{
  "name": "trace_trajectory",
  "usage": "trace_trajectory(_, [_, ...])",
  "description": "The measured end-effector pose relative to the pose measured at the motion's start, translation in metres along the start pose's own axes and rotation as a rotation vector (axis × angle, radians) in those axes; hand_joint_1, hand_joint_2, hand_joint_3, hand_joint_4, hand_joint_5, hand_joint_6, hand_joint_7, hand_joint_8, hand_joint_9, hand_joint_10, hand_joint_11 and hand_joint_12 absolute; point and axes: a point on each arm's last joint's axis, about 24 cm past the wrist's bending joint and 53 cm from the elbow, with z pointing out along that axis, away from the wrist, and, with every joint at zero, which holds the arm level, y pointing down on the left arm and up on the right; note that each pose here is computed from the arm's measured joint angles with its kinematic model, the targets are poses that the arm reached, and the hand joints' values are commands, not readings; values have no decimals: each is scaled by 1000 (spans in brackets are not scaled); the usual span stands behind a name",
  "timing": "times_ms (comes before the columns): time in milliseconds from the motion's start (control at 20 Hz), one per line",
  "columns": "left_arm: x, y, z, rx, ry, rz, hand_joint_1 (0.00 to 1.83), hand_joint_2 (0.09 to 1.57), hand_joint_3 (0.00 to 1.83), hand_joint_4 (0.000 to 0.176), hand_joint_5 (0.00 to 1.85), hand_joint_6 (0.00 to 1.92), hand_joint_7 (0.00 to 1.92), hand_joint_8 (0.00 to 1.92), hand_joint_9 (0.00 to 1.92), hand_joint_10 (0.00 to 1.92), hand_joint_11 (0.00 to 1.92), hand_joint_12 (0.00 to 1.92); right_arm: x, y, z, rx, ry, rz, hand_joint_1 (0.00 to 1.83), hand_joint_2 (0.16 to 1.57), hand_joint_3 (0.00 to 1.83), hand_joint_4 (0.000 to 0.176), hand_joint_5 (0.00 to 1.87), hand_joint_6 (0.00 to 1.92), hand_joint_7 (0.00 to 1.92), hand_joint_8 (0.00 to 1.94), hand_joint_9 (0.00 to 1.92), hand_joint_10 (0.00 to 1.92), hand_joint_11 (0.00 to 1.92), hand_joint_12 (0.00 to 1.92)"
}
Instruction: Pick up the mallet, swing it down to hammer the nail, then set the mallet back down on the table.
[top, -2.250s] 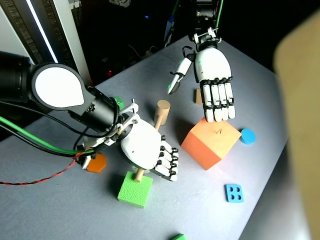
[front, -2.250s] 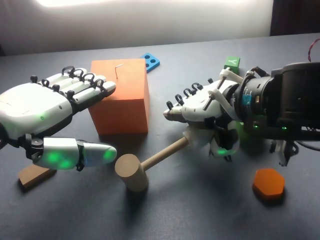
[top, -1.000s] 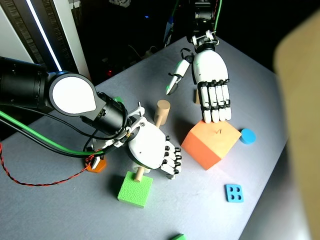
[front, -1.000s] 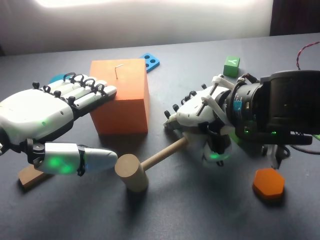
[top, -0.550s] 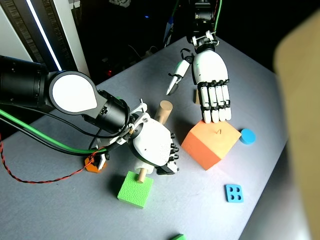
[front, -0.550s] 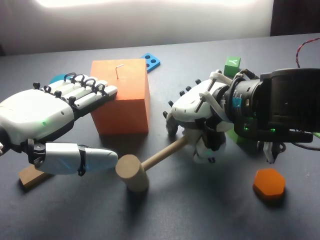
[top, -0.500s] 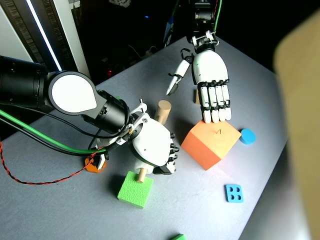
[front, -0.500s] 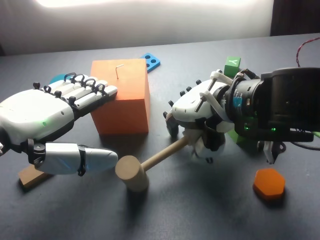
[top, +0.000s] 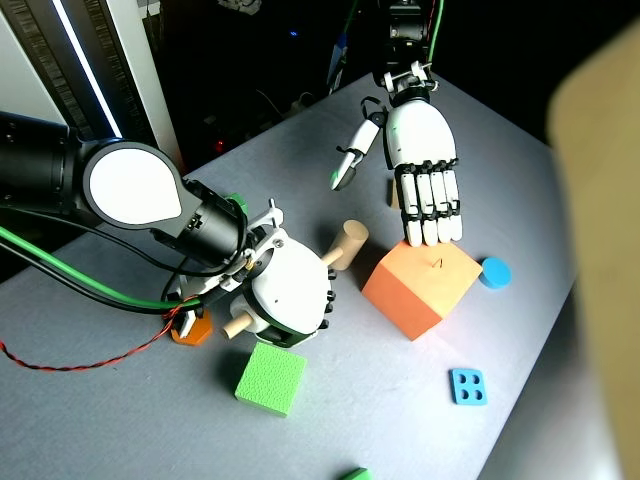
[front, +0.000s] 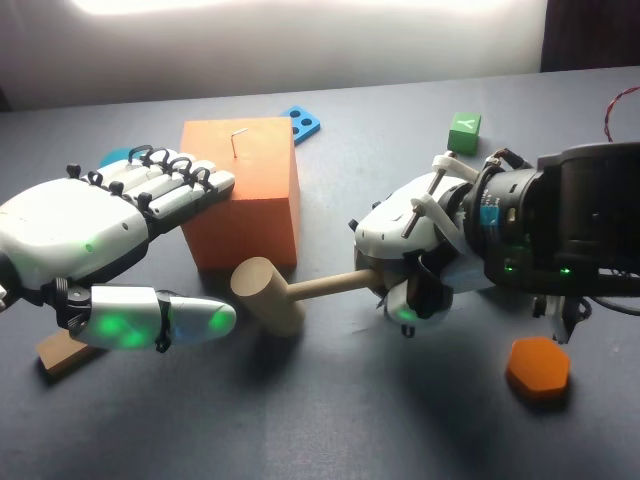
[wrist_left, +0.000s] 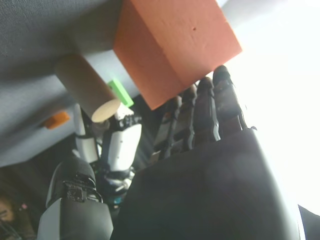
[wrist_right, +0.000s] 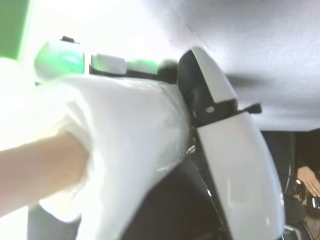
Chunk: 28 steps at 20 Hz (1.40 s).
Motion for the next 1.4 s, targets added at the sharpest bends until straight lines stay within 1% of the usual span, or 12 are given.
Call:
trace_trajectory(100, [0, 0, 0, 0, 0, 0, 0, 1067, 4, 0, 0, 0, 0, 0, 0, 0, 0, 0, -3, 2, -5, -9, -6, -4, 518, 1526, 0, 0, 1270, 1921, 1531, 1941, 1674, 1921, 1824, 1921])
trace_trajectory(200, [0, 0, 0, 0, 0, 1, 0, 1067, 4, 0, 0, 0, 0, 0, 0, 0, 0, 0, -3, 0, -9, -8, -7, -5, 599, 1523, 0, 0, 1252, 1921, 1586, 1941, 1712, 1921, 1843, 1921])
trace_trajectory(250, [0, 0, 0, 1, 1, 1, 0, 1064, 2, 0, 0, 0, 0, 0, 0, 0, 0, 0, -2, -3, -13, -6, -7, -6, 586, 1537, 0, 88, 1248, 1921, 1589, 1941, 1708, 1921, 1835, 1921])
trace_trajectory(300, [0, 0, 0, 1, 1, 2, 0, 1069, 4, 0, 0, 0, 0, 0, 0, 0, 0, 0, -2, -5, -17, -5, -8, -7, 597, 1548, 0, 119, 1217, 1921, 1584, 1941, 1706, 1921, 1837, 1921])
trace_trajectory(350, [0, 0, 0, 1, 1, 2, 0, 1069, 4, 0, 0, 0, 0, 0, 0, 0, 0, 0, -2, -8, -22, -3, -10, -9, 621, 1545, 0, 165, 1223, 1921, 1572, 1941, 1695, 1921, 1819, 1921])
trace_trajectory(400, [0, 0, 0, 1, 1, 2, 0, 1071, 5, 0, 0, 0, 0, 0, 0, 0, 0, 0, -2, -11, -26, 1, -11, -10, 573, 1563, 7, 174, 1255, 1921, 1591, 1941, 1703, 1921, 1821, 1921])
trace_trajectory(550, [0, 0, 0, 1, 1, 2, 0, 1071, 4, 0, 0, 0, 0, 0, 0, 0, 0, 0, -15, -26, -43, 26, -41, 8, 593, 1571, 18, 176, 1264, 1921, 1566, 1941, 1686, 1921, 1811, 1921])
trace_trajectory(700, [0, 0, 0, 2, 1, 2, 0, 1075, 6, 0, 0, 0, 0, 0, 0, 0, 0, 0, -33, -28, -56, -4, -88, 62, 533, 1570, 8, 176, 1127, 1921, 1508, 1941, 1653, 1921, 1767, 1921])
trace_trajectory(750, [0, 0, 0, 1, 1, 2, 0, 1074, 5, 0, 10, 4, 0, 0, 0, 0, 0, 0, -47, -29, -60, -17, -146, 88, 506, 1570, 6, 175, 1112, 1921, 1499, 1941, 1653, 1921, 1758, 1921])
trace_trajectory(900, [0, -1, 0, 2, 1, 3, 0, 1077, 6, 0, 10, 3, 0, 0, 0, 0, 0, 0, -86, -26, -71, -33, -312, 22, 441, 1571, 21, 168, 1120, 1921, 1496, 1941, 1653, 1921, 1752, 1921])
trace_trajectory(1050, [0, -1, 0, 2, 1, 2, 0, 1076, 5, 0, 1, 0, 0, 0, 0, 0, 0, 0, -116, -13, -84, -121, -441, 95, 449, 1571, 32, 170, 1131, 1921, 1500, 1941, 1652, 1921, 1767, 1921])
trace_trajectory(1400, [0, -1, 0, 2, 2, 3, 0, 1079, 4, 0, 0, 0, 0, 0, 0, 0, 0, 0, -161, 14, -85, -205, -572, 137, 445, 1571, 33, 176, 1187, 1921, 1527, 1941, 1657, 1921, 1745, 1921])
